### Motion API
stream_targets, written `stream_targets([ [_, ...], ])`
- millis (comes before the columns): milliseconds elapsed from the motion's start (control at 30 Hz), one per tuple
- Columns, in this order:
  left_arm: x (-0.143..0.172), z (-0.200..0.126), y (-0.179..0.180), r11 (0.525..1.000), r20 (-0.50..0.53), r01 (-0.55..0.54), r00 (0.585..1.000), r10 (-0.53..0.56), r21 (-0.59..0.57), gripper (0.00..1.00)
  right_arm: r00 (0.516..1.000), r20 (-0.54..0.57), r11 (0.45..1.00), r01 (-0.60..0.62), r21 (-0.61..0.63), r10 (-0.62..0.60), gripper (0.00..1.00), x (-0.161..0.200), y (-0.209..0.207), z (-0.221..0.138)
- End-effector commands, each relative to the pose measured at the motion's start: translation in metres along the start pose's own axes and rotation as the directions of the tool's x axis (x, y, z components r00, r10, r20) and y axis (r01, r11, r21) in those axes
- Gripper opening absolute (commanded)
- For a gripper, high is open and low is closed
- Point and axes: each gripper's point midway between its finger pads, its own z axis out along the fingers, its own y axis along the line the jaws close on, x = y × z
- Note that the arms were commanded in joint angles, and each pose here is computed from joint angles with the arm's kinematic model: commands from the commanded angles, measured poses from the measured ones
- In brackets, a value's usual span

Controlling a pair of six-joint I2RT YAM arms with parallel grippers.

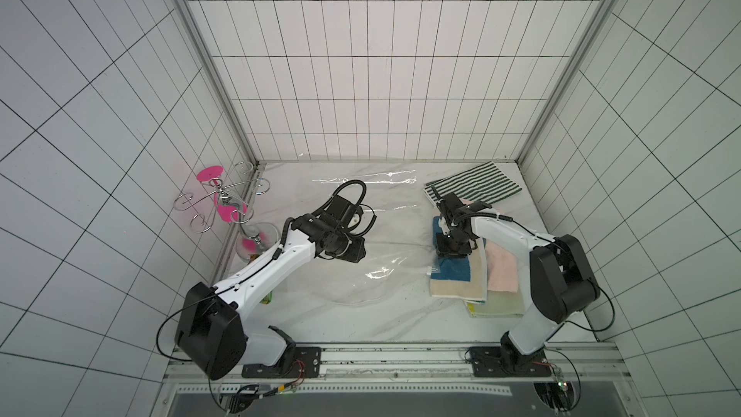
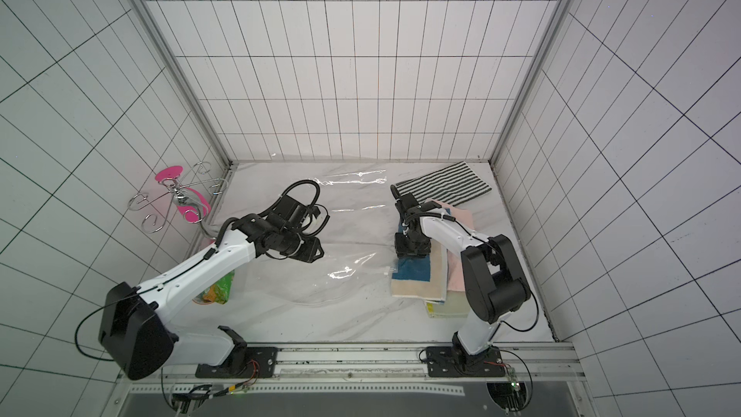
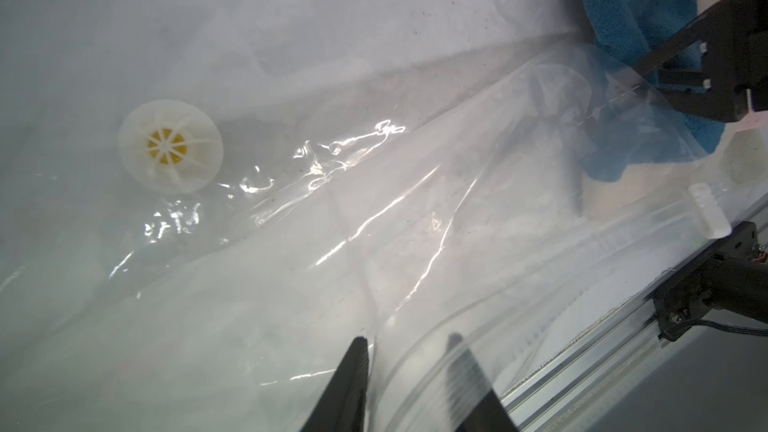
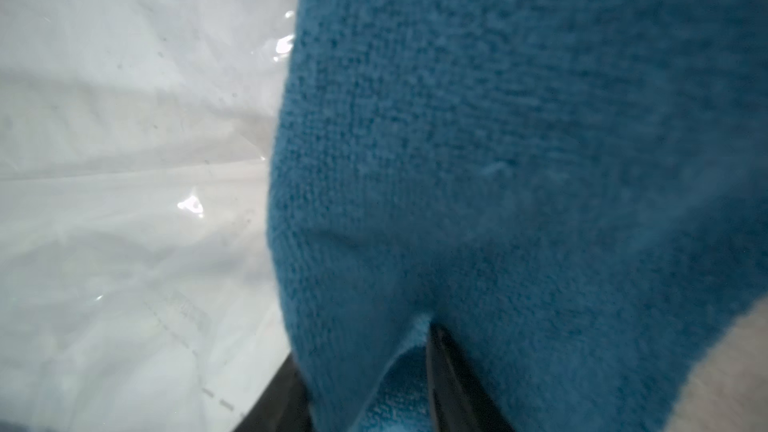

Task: Place the folded towel into the vacuum bag
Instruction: Adjust the towel at the center of the board, then pick up the towel from the center of the board.

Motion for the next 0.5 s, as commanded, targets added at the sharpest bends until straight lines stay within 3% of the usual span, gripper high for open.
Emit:
stream_targets([
  [0,0.008,0.012,-0.001,1.0,-0.023,-0.005,1.0,0.005,-0.002,0.26,0.994,0.063,0.986,-0.076,-0.15,0.086,0.57,-0.003,0.0,-0.044],
  [100,0.012,0.018,0.001,0.999,-0.035,-0.02,0.999,0.019,-0.026,0.17,0.971,0.102,0.967,-0.197,-0.16,0.215,0.64,-0.006,-0.035,-0.066],
  [200,0.009,0.014,-0.003,0.999,-0.02,-0.028,0.999,0.028,-0.018,0.11,0.93,0.094,0.934,-0.35,-0.067,0.355,0.71,0.003,-0.091,-0.056],
  [267,0.007,0.012,-0.004,0.999,-0.009,-0.032,0.999,0.032,-0.013,0.07,0.895,0.087,0.897,-0.426,-0.117,0.437,0.77,0.001,-0.108,-0.049],
  [400,0.009,0.015,-0.004,0.999,-0.015,-0.031,0.999,0.031,-0.012,0.06,0.862,0.145,0.874,-0.473,-0.113,0.486,0.78,-0.019,-0.126,-0.042],
  [467,0.009,0.016,-0.003,0.999,-0.018,-0.03,0.999,0.03,-0.013,0.05,0.856,0.112,0.861,-0.487,-0.149,0.504,0.76,-0.028,-0.126,-0.029],
])
